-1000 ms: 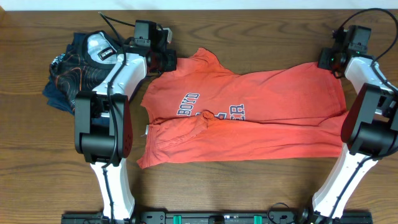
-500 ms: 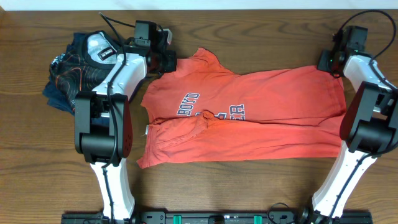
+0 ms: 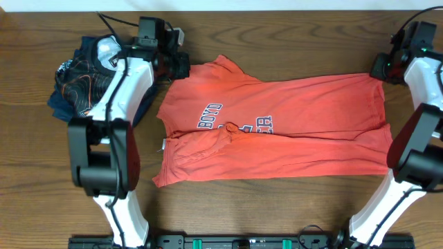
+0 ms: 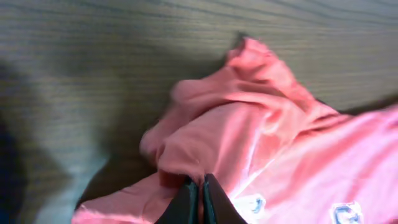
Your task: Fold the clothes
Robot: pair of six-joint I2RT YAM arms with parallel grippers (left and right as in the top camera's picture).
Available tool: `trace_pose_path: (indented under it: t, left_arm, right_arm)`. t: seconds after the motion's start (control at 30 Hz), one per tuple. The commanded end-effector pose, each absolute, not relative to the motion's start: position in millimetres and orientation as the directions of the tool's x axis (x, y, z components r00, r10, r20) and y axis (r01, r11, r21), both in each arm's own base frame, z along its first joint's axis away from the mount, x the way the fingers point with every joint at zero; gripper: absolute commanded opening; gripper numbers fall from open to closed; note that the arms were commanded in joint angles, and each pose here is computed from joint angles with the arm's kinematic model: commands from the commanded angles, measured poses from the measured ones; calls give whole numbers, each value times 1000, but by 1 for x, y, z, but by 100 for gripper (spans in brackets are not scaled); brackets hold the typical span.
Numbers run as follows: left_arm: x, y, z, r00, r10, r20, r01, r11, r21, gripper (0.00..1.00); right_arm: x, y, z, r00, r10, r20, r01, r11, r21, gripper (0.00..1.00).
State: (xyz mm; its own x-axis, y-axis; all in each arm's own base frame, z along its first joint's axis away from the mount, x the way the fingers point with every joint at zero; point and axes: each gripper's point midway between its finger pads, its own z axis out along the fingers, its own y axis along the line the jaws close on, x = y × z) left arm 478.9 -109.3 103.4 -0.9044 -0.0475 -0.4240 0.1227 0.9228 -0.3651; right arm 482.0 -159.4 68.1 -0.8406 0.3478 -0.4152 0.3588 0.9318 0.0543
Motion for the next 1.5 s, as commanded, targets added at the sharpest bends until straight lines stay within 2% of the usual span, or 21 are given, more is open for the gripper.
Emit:
trace_pose_path:
  t: [0.0,0.4,0.57,0.67,0.8,1.03,1.27,1.47]
  left_arm:
    - [470,-108,119,-911,-56,-408,113,918,-379,6]
    - [401,-100,95,-993,-48,-111,-5,932,-362,6]
    - [370,-84,89,-998,-58,19,-61,956,-288,6]
    - [354,-68,86,-994,-70,79,-85,974,-208,6]
    - [343,-60,87,-988,-90,129,-115,973,-200,6]
    - [340,-71,95,-978,-115,172,-168,926,-339,6]
    - [346,-73,95,-982,-115,149,-161,921,-353,6]
    - [350,-73,95,-985,-115,131,-155,921,-357,6]
  right_arm:
    - [472,-148,101,-843,341,-416,333,938,95,1]
    - [361,-172,109,-891,440,-114,449,891,-71,5]
    - [331,-183,109,-877,479,-23,478,871,-115,6]
    - [322,-187,109,-868,496,-2,493,862,-116,6]
    - [319,-185,108,-863,504,11,500,859,-112,7]
    - [318,-177,107,-868,495,33,490,866,-97,8]
    - [314,-164,94,-866,494,75,492,870,-41,27]
    - [307,-145,51,-863,492,113,499,866,37,28]
